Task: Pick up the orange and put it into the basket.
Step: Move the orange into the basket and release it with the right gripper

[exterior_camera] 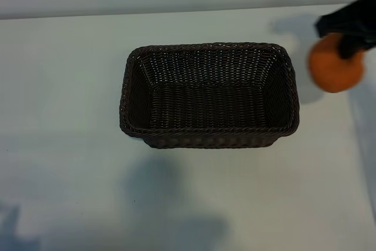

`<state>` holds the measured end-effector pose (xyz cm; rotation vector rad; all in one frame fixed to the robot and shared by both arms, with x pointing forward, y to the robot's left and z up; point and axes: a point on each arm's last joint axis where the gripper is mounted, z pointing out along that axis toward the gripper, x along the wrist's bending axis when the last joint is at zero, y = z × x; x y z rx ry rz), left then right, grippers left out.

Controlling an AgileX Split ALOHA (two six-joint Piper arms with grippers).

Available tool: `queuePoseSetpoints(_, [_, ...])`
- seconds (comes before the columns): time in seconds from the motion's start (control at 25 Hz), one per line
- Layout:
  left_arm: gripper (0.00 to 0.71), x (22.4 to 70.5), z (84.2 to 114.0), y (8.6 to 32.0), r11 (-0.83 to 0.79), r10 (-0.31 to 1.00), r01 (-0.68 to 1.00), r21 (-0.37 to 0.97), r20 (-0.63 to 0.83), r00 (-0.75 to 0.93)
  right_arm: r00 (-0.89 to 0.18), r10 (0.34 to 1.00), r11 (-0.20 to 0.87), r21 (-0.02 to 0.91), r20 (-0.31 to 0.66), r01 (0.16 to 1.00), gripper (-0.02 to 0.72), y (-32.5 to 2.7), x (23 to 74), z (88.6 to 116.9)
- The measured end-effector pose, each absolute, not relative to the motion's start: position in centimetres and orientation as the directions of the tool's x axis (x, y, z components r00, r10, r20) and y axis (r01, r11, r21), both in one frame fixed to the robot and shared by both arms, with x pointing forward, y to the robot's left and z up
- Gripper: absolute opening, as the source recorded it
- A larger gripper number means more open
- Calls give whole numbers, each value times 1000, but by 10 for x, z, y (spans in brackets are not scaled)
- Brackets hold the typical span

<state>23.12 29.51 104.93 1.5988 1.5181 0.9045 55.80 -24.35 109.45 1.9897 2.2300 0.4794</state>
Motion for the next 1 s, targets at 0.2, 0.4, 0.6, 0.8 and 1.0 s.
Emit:
queuePoseSetpoints(0.2, [488,231,1049,295,-25,999,477,879,1,51,-247,959,196,309,137,931,94,-189,561,1094])
queuePoseSetpoints(0.4, [488,231,1049,295,-25,999,477,879,1,51,-344,929,294,290,139,911,94,-142,574,1075])
queuePoseSetpoints(0.6, [488,231,1049,295,-24,999,477,879,0,51,-362,922,322,251,134,913,94,-120,593,1039])
queuePoseSetpoints(0.8, [488,231,1049,295,-24,999,477,879,0,51,-354,927,326,198,126,925,95,-114,607,1002])
queuePoseSetpoints(1.0, [488,231,1049,295,-24,999,477,879,0,51,-347,929,326,164,124,931,197,-112,612,982])
